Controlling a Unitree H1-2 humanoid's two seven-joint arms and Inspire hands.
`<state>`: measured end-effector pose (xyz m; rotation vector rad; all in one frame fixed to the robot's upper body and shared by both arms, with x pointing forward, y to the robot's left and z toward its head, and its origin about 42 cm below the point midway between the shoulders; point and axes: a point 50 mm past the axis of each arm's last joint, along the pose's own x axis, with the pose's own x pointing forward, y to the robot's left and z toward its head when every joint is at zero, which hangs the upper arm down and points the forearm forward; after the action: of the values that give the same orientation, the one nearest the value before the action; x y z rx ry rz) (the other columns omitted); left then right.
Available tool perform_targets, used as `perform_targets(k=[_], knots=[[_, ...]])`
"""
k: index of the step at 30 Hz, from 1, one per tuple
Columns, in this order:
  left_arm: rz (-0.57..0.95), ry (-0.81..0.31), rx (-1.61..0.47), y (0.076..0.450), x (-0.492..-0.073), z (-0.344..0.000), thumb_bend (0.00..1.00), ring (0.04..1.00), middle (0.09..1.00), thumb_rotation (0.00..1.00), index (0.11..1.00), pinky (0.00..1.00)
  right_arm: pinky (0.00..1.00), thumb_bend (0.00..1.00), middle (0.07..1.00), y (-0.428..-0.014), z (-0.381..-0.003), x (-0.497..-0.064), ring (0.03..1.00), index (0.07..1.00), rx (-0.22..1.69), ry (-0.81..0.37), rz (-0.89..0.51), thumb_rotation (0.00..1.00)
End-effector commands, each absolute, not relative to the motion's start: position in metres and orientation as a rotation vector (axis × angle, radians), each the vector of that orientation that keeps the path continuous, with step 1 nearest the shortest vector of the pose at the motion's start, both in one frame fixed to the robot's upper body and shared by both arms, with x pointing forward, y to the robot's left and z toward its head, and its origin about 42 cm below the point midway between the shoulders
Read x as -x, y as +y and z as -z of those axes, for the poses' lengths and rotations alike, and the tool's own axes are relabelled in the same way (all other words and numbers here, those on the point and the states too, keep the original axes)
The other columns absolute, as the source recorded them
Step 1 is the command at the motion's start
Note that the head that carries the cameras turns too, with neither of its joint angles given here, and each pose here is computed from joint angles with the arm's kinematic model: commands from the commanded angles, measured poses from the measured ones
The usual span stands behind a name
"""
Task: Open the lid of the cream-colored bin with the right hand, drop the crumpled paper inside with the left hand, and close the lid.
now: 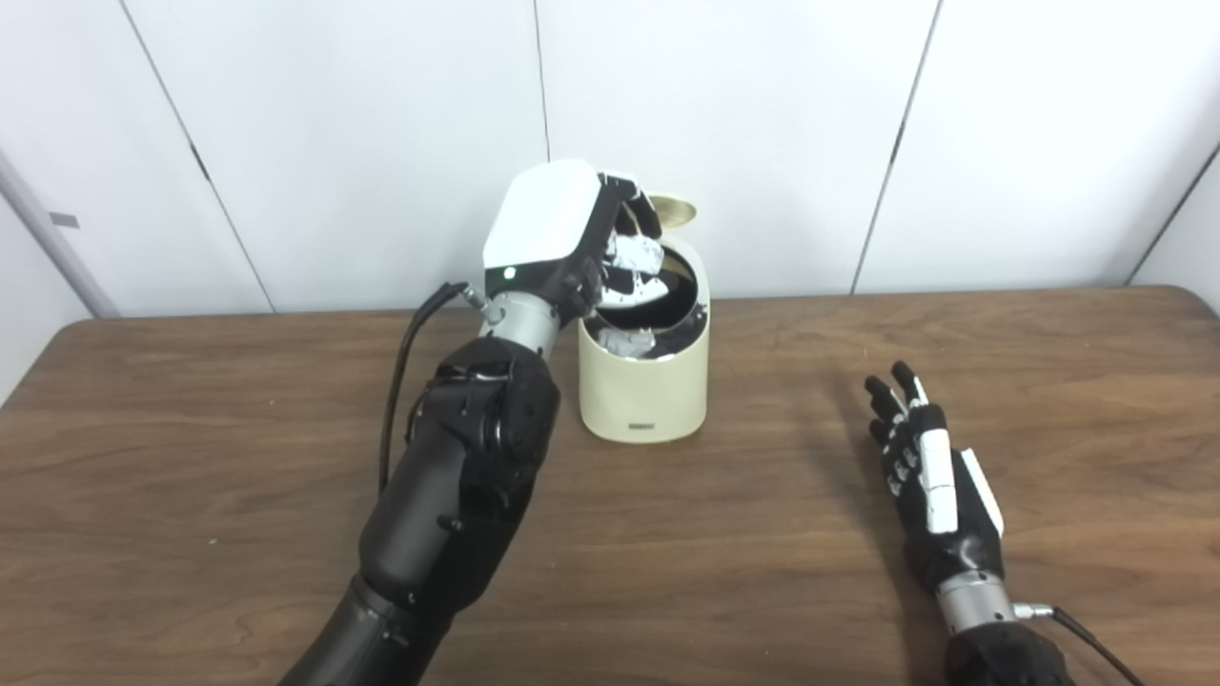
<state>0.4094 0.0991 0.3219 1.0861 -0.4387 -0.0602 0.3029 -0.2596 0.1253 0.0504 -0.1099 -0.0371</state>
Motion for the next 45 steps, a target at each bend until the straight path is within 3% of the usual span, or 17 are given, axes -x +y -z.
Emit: perform_targets(k=[1,30,45], knots=[[0.015,-0.515,-1.086,0.098,-0.406,-0.345,0.46,0.376,0.509,0.0,0.536,0.24,1.0,0.64,0.951,-0.263,-0.122,-0.299,0.998,1.0,-0.045,-0.114,0.028,1.0],[0.026,-0.491,-1.112,0.102,-0.411,-0.336,0.46,0.389,0.527,0.0,0.524,0.25,1.0,0.65,0.946,-0.262,-0.121,-0.3,1.0,1.0,-0.039,-0.089,0.027,1.0],[0.042,-0.472,-1.116,0.103,-0.415,-0.332,0.47,0.377,0.491,0.0,0.528,0.27,1.0,0.64,0.946,-0.263,-0.121,-0.301,1.0,1.0,-0.035,-0.091,0.032,1.0]])
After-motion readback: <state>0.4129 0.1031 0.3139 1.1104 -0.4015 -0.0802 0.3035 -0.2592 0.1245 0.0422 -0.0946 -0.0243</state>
